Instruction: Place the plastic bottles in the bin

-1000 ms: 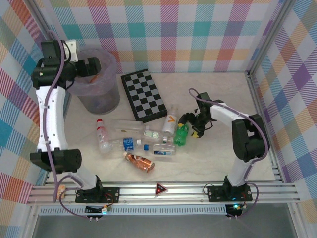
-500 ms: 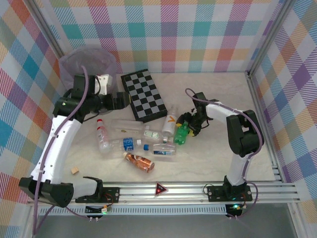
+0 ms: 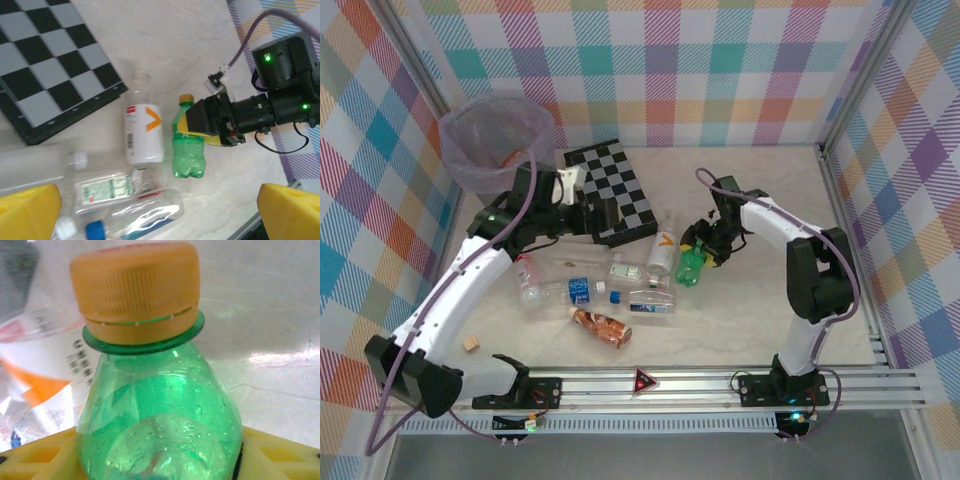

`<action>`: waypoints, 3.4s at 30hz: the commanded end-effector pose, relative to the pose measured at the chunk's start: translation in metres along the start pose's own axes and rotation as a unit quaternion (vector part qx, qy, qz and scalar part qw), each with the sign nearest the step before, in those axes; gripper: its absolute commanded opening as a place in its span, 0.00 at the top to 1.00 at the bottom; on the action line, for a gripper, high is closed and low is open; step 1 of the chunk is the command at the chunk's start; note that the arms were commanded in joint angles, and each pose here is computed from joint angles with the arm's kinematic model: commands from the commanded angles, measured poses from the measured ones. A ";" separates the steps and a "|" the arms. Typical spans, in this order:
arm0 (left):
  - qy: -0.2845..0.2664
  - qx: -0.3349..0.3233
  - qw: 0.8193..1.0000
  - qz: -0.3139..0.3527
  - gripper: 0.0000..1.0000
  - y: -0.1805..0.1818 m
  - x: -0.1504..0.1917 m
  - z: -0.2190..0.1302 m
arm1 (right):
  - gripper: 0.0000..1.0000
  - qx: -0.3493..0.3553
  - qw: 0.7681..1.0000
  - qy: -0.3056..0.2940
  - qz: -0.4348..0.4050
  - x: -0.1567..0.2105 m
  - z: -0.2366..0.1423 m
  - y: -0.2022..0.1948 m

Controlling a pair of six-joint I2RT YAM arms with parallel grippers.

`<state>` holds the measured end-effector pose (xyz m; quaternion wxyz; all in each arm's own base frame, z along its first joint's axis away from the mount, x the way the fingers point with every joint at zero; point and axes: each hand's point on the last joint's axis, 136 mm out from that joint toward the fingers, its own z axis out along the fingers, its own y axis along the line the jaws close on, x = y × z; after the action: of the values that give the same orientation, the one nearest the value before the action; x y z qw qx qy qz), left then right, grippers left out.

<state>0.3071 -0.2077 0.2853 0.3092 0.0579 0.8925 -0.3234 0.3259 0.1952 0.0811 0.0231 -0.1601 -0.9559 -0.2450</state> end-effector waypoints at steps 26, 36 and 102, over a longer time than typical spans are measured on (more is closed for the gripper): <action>0.013 0.151 0.988 0.015 0.03 -0.094 0.002 0.116 | 0.36 -0.237 0.966 -0.006 -0.107 -0.001 -0.116 0.147; 0.019 0.150 0.988 0.009 0.36 -0.093 0.005 0.120 | 0.36 -0.246 0.964 -0.009 -0.104 -0.005 -0.116 0.151; -0.123 -0.252 0.953 -0.119 0.43 0.272 -0.205 -0.034 | 0.14 -0.136 0.983 -0.088 -0.090 -0.012 -0.141 0.012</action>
<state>0.5380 0.0473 0.2851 0.3887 -0.1820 0.8926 -0.1378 0.3393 0.1336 0.2177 -0.1180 -0.1029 -0.9194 -0.3608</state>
